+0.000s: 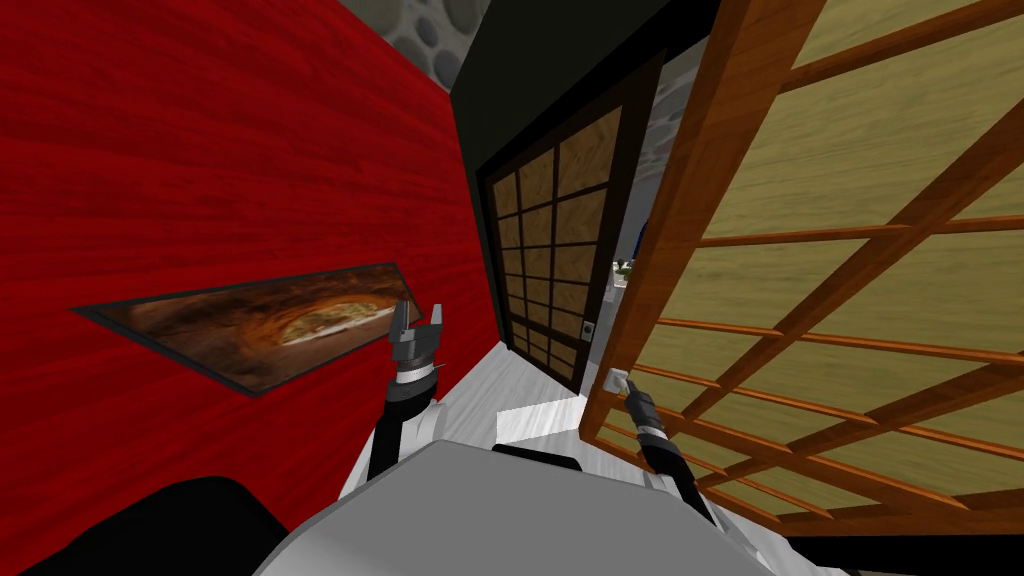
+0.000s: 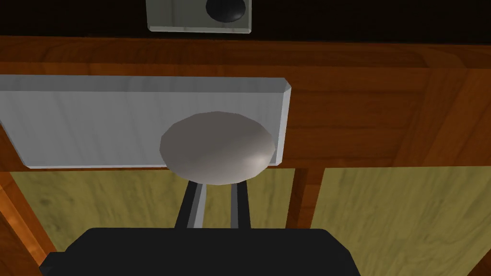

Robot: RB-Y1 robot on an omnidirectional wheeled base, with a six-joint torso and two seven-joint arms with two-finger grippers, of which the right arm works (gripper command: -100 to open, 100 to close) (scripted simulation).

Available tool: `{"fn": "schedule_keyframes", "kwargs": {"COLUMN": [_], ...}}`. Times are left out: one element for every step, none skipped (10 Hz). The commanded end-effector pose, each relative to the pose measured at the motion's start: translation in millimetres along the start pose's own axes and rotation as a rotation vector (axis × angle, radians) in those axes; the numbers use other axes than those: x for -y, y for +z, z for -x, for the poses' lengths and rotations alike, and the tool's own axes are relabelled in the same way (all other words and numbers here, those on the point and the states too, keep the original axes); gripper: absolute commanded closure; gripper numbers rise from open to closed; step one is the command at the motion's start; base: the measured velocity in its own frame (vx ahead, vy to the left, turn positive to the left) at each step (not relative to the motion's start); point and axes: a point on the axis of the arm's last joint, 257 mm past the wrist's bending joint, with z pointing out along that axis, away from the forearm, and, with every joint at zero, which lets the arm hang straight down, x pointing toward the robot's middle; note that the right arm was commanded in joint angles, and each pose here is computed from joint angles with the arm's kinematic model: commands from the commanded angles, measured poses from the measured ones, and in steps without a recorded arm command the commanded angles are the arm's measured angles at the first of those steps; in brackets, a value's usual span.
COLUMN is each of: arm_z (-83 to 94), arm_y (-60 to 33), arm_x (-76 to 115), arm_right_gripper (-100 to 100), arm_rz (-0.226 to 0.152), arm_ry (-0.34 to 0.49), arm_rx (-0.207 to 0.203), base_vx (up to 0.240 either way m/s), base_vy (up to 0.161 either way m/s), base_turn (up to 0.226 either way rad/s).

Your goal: Pull the door open

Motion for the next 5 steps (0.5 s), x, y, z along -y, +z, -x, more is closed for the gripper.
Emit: {"fn": "schedule_keyframes", "kwargs": {"arm_z": [-15.0, -15.0, -14.2, -14.2, -13.4], "arm_y": [5.3, 5.3, 5.3, 5.3, 5.2], "arm_x": [-5.7, -5.7, -5.6, -5.6, -5.5], "arm_right_gripper": [100, 100, 100, 100, 100], "arm_rz": [0.02, 0.02, 0.02, 0.02, 0.019], "arm_ry": [0.076, 0.09, 0.136, 0.14, 0.189], "arm_rx": [-0.016, -0.016, -0.012, -0.012, -0.009], "base_vx": [-0.043, -0.03, -0.028, -0.023, -0.025], "base_vy": [-0.023, -0.015, -0.01, -0.008, -0.013], "base_turn": [0.065, 0.039, 0.044, 0.026, 0.04]}}
